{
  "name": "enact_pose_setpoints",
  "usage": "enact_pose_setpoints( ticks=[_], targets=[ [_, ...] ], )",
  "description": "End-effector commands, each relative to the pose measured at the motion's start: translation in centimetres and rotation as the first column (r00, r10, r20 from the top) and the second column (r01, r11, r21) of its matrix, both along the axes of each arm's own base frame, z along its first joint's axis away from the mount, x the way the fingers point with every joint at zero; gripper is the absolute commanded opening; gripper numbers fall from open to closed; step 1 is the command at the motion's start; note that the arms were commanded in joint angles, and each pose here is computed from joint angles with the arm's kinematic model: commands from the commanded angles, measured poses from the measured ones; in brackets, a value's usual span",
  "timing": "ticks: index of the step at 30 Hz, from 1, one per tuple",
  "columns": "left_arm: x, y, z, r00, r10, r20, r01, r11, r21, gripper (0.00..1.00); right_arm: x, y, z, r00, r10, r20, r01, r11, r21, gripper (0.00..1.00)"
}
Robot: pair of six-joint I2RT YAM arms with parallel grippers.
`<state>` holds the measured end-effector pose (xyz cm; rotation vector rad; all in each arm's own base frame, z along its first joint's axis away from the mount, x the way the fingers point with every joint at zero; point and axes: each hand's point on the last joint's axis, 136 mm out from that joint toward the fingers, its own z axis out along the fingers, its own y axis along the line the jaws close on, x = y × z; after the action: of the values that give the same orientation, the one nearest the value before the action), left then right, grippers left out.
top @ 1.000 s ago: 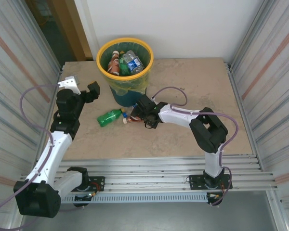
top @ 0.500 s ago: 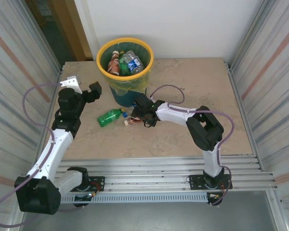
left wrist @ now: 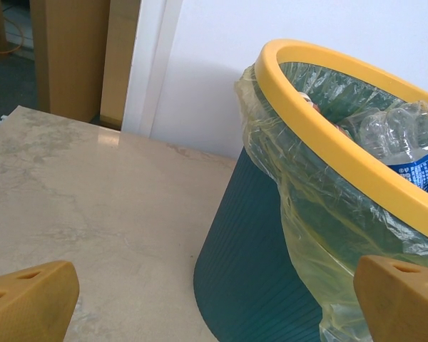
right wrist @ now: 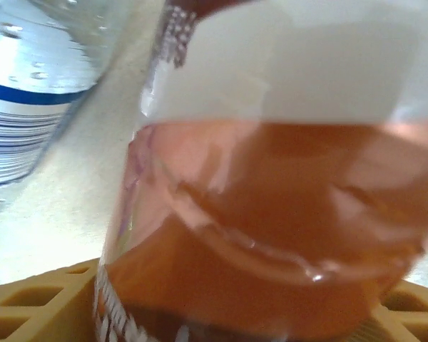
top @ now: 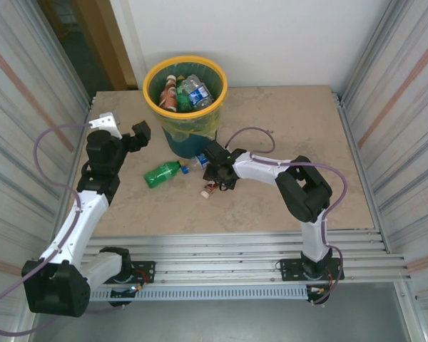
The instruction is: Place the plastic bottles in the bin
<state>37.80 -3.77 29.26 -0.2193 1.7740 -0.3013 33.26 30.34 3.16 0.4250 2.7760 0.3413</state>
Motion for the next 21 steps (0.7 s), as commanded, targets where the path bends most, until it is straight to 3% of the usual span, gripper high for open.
enact_pose_setpoints(
  ticks=[1,17,21],
  targets=[
    [0.4,0.4,0.3,1.000,0.013,0.026,-0.012,1.000,-0.009,0.99,-0.6,-1.6,-1.1,0.999,0.014,-0.041,-0.016,0.998,-0.057,0.66],
    [0.5,0.4,0.2,0.999,0.017,0.027,-0.016,1.000,-0.026,0.99,-0.4,-3.4,-0.8,0.995,0.092,-0.042,-0.097,0.983,-0.154,0.37],
    [0.5,0.3,0.4,0.999,0.014,0.030,-0.014,0.999,-0.029,0.99,-0.3,-3.5,-0.5,0.994,0.105,-0.033,-0.109,0.980,-0.165,0.37]
  ],
)
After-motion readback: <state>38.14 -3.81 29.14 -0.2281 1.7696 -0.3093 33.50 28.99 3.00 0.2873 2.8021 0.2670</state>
